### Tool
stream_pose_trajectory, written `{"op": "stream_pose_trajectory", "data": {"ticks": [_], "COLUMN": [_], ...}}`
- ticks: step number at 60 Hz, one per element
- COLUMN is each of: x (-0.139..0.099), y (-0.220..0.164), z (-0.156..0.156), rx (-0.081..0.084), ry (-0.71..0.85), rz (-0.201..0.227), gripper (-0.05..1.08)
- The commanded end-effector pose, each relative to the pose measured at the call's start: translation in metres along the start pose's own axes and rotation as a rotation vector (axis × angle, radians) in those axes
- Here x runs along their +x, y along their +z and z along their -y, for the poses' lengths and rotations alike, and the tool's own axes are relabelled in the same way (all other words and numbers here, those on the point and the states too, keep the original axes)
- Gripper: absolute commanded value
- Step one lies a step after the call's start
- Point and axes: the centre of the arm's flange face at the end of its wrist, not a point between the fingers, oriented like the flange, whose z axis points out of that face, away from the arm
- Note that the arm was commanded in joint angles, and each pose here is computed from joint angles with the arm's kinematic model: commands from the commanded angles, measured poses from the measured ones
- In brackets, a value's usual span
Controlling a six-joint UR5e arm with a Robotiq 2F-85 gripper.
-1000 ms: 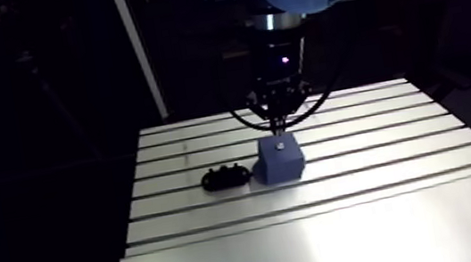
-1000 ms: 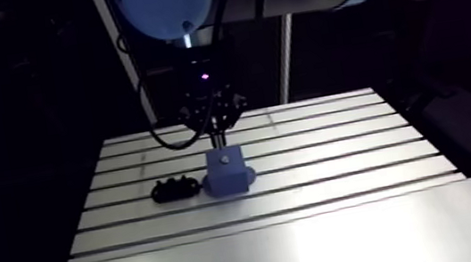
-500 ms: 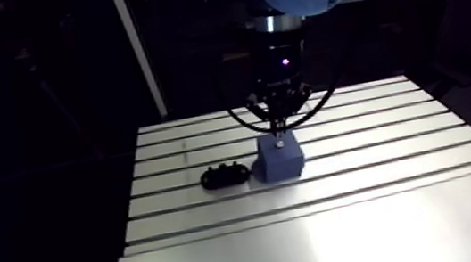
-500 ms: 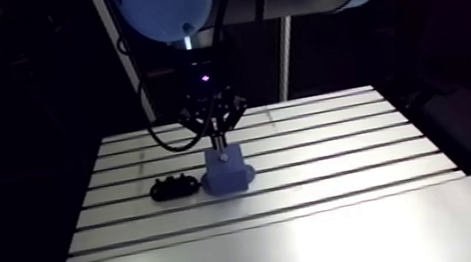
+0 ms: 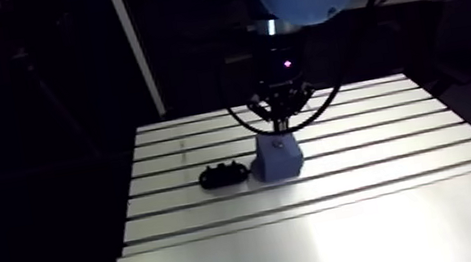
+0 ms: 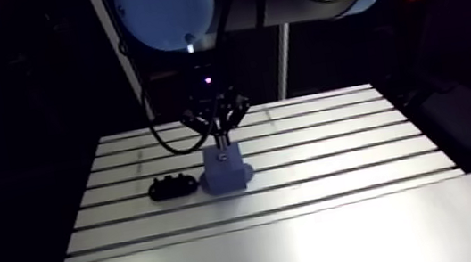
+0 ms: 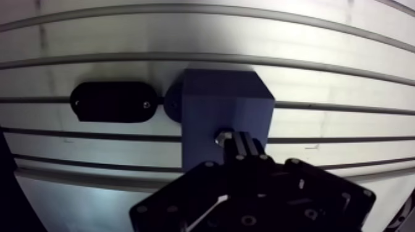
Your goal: Pick up the M10 bolt and insert it into the hex recess until seated.
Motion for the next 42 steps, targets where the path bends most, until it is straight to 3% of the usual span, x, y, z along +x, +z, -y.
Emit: {"op": "stream_pose_trajectory", "data": {"ticks": [1,42], "x": [0.0005,-0.0006], "y": [-0.0001,0.0062], "z": [0.0,0.0031], "rx": [0.003,0.014], "ry": [-0.001,-0.005], "rz": [-0.001,0.014], "gripper": [1.08,1.07]}}
